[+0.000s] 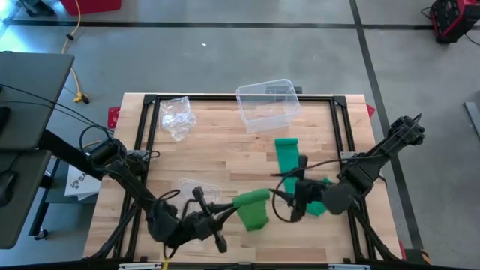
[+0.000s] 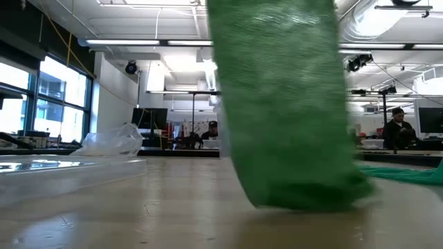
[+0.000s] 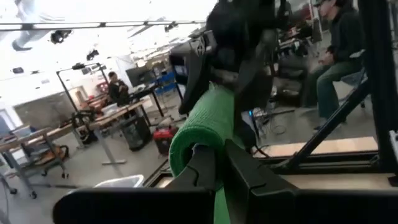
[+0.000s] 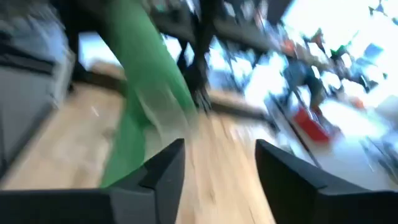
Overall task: Roll bandage
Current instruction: Roll the green bandage
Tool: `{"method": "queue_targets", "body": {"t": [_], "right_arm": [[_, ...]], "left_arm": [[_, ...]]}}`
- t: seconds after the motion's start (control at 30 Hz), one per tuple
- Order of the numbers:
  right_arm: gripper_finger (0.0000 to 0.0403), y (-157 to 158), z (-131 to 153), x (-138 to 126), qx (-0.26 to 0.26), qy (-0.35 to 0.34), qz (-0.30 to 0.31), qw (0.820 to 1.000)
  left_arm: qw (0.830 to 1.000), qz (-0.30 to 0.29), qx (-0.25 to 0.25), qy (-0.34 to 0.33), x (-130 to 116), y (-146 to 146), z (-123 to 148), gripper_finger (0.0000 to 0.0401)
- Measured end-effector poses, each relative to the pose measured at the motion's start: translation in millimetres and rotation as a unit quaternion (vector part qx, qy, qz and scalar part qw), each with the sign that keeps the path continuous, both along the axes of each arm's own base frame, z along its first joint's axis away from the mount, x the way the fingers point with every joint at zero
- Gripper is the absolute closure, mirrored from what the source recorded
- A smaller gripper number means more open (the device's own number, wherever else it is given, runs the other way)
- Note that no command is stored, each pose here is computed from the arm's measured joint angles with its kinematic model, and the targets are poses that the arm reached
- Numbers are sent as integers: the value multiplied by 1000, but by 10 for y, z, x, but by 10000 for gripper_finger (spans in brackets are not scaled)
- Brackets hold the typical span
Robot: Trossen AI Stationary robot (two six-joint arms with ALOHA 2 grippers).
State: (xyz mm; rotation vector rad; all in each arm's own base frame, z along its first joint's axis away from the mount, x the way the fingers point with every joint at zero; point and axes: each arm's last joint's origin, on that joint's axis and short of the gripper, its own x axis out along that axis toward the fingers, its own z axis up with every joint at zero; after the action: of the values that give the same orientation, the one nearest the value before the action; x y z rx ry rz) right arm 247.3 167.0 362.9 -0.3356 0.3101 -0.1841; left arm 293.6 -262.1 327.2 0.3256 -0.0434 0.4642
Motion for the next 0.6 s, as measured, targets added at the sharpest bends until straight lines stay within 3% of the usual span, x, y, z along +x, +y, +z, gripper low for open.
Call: {"method": "queue_targets", "body": {"t": [0.27,0.43,0.6], "right_arm": [[194,-131,-282,-144,55,109,-67,990],[194,85,-540,-66,55,202,16,978],[194,333,-1062,269,56,290,80,952]], "left_arm": [[999,42,-25,14,-74,129,-218,400],[996,57,-63,2,-130,535,-478,400],[993,80,-87,0,-232,975,-769,400]]}}
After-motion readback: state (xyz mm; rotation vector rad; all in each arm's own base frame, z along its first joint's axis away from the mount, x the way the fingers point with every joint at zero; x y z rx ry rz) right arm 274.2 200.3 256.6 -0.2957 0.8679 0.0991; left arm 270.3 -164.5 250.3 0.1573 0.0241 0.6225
